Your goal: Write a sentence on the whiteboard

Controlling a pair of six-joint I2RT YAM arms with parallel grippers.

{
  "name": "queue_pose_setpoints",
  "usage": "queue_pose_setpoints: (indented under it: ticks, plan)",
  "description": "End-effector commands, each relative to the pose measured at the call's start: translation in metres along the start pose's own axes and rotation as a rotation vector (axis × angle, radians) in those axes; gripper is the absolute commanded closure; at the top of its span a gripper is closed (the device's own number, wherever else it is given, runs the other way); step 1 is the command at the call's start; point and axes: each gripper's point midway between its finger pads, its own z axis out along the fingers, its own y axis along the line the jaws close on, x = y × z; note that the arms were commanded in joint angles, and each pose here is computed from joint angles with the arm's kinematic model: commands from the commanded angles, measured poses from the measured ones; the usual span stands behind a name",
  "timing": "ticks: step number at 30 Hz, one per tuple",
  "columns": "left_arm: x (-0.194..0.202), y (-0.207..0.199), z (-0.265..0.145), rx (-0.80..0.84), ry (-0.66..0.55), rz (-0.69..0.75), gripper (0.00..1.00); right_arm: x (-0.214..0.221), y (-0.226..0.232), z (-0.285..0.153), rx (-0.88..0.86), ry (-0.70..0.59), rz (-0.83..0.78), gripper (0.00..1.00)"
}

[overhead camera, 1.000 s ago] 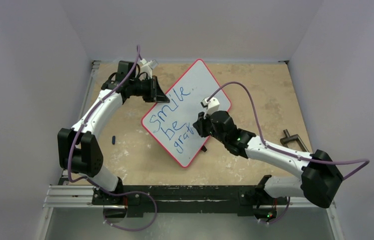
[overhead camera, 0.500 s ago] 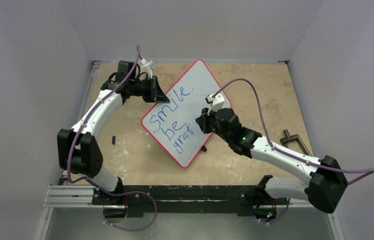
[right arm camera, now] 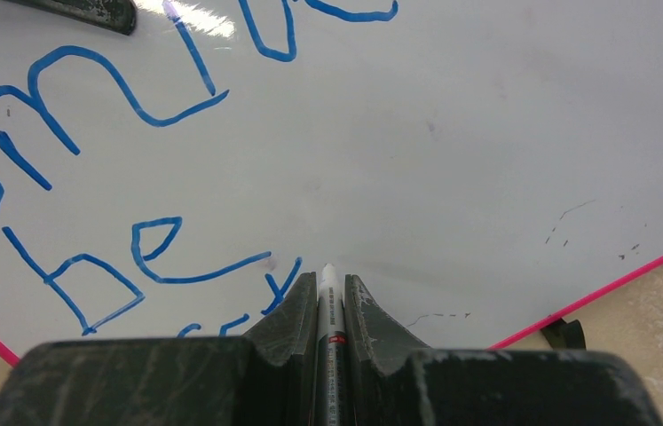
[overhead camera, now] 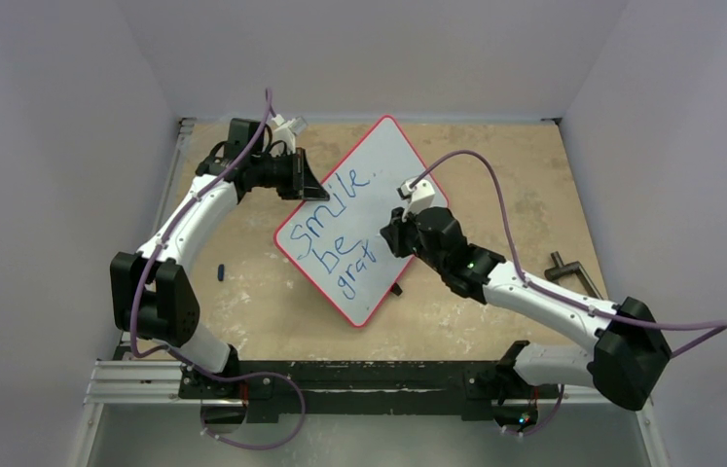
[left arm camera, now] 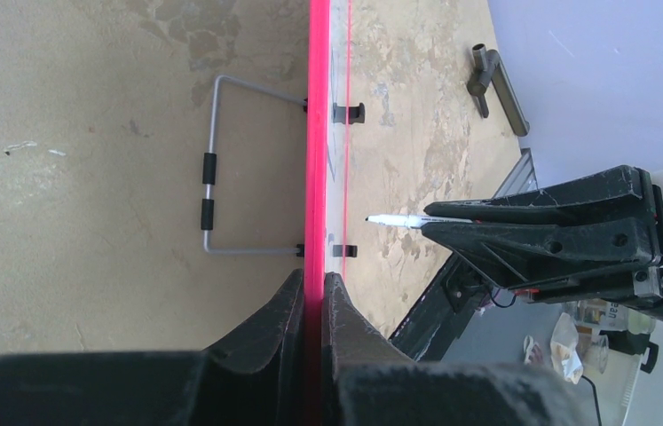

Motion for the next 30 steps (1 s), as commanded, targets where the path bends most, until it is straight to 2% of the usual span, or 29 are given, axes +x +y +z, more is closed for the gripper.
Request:
queue_pose_setpoints:
  ticks: [1,18,25,30]
  plan:
    - [-0.023,-0.010,-0.016,-0.023,-0.099,0.102,1.00,-0.016,0.007,0.003,-0.027,-0.048,0.015,1.00]
    - [-0.023,-0.010,-0.015,-0.021,-0.098,0.100,1.00,0.008,0.006,0.016,-0.031,0.002,0.020,1.00]
    - [-0.023,-0.010,-0.015,-0.020,-0.099,0.102,1.00,0.007,-0.009,0.018,0.037,-0.003,0.032,1.00]
    - [-0.023,-0.011,-0.015,-0.020,-0.099,0.104,1.00,0.000,-0.005,0.022,0.024,-0.007,0.037,1.00]
